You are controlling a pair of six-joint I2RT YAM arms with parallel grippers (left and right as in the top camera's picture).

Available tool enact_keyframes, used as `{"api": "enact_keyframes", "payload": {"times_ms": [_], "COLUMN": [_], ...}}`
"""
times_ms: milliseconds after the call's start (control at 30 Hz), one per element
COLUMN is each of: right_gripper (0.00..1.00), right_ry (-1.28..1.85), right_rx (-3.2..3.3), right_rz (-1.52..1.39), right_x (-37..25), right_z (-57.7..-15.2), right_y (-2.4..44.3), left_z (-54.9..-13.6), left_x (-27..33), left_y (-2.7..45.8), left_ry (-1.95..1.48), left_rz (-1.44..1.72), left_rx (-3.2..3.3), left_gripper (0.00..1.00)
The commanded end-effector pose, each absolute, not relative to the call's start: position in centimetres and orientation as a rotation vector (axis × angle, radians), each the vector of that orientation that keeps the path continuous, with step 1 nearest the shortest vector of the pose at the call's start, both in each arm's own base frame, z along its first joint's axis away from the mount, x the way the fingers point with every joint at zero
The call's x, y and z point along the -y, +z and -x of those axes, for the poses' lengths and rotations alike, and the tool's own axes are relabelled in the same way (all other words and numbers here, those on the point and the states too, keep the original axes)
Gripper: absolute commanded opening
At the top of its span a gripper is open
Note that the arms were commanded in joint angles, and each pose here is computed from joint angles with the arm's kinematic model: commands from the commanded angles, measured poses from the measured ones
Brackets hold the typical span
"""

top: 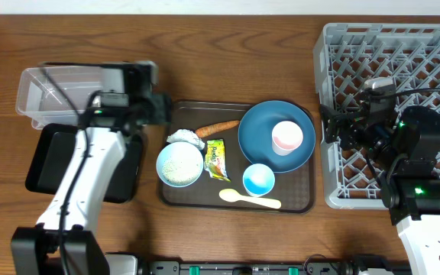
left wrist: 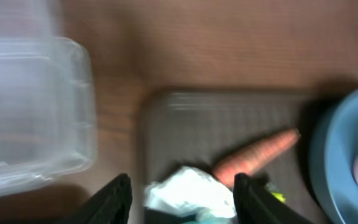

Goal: Sort waste into correct bins and load items into the dishwasher rack
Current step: 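Carry the tissue left and drop it into the clear bin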

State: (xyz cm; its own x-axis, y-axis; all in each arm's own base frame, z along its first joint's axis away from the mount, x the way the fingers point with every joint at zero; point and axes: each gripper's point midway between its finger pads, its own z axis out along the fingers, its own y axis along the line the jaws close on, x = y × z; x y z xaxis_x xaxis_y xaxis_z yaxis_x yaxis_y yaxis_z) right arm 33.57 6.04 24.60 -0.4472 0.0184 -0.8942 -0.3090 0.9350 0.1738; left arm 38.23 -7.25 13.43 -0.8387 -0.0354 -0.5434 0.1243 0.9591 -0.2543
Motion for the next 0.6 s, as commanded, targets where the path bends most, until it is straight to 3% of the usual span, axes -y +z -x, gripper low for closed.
{"api": "enact_keyframes", "payload": {"times_ms": [0, 133, 567], "right_gripper": [0.94, 0.94, 0.94], "right_ry": [0.398, 0.398, 0.398], "right_rx": [-1.980, -1.979, -1.979], "right_rz": [0.222, 0.222, 0.222], "right_x": [-6.7, -6.7, -6.7], "right_z": [-33.6, -33.7, -33.7], "right_y": [25.8, 25.8, 25.8], "left_z": [-36.8, -35.7, -33.5], "left_x": [9.9, 12.1, 13.0], "left_y": [11.0, 8.3, 1.9], "left_ry": [-0.429, -0.398, -0.304], "left_rz": [-0.185, -0.381, -0.463], "left_rx": [-2.627, -2.687, -2.889], "left_gripper": [0.55, 0.55, 0.55]}}
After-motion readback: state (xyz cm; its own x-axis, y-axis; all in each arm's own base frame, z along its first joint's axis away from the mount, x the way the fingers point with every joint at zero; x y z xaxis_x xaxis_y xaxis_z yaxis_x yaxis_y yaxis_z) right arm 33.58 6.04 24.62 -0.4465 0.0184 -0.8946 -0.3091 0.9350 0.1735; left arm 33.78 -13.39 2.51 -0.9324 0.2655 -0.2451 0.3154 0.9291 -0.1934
